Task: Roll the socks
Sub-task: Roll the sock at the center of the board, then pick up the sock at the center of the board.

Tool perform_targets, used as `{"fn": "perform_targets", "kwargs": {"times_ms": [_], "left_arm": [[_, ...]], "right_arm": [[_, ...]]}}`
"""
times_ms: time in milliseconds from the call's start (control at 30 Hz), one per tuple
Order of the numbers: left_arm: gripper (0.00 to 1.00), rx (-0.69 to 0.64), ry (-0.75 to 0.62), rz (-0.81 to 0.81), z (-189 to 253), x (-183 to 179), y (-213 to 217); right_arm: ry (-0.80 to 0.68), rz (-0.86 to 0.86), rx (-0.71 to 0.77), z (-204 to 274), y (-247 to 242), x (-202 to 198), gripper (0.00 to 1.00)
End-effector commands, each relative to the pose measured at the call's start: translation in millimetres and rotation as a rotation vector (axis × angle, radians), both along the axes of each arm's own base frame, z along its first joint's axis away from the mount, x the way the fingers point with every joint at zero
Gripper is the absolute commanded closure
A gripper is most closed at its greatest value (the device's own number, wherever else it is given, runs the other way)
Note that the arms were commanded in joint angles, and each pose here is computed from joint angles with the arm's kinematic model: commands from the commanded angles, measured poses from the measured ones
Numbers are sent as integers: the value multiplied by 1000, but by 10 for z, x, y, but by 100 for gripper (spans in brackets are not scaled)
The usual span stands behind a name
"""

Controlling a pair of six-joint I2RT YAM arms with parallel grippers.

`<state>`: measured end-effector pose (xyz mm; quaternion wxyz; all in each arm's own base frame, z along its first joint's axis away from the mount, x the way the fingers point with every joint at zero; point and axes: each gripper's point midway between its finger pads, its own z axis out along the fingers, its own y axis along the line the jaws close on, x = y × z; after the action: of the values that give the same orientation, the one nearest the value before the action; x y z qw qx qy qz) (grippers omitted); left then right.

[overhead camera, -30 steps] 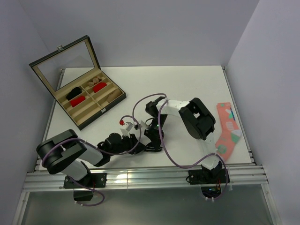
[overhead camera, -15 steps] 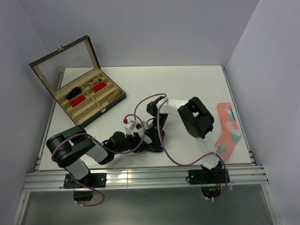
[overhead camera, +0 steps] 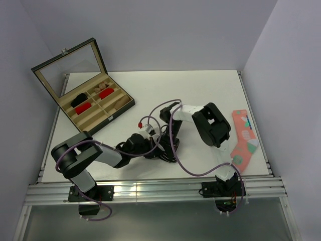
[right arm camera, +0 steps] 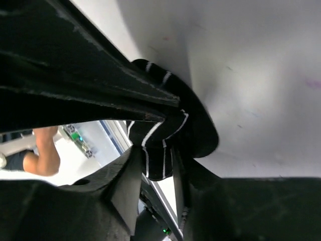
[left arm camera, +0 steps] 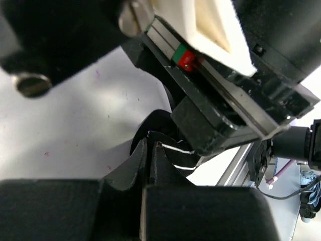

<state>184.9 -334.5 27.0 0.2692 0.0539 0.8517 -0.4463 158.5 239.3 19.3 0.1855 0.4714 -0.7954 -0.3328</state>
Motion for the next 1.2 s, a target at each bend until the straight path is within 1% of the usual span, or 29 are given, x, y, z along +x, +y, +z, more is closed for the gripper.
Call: {"fn": "perform_targets", "kwargs": {"times_ms": [0, 200, 400, 733, 1167], "left_arm": [[100, 190, 134, -24, -442, -225, 182], [100, 239, 167, -48, -523, -278, 213], [100, 252, 185, -89, -560, -299, 149], [100, 268, 216, -124, -630, -344, 117], [100, 297, 223, -141, -652, -328, 93]], "right_arm": [[-261, -24, 66, -174, 146, 489, 62], [-338, -67, 56, -155, 136, 614, 57], [-380, -78, 67, -122, 163, 717, 52], [-369, -92, 85, -124, 225, 754, 48], [-259, -104, 90, -141, 256, 681, 47]]}}
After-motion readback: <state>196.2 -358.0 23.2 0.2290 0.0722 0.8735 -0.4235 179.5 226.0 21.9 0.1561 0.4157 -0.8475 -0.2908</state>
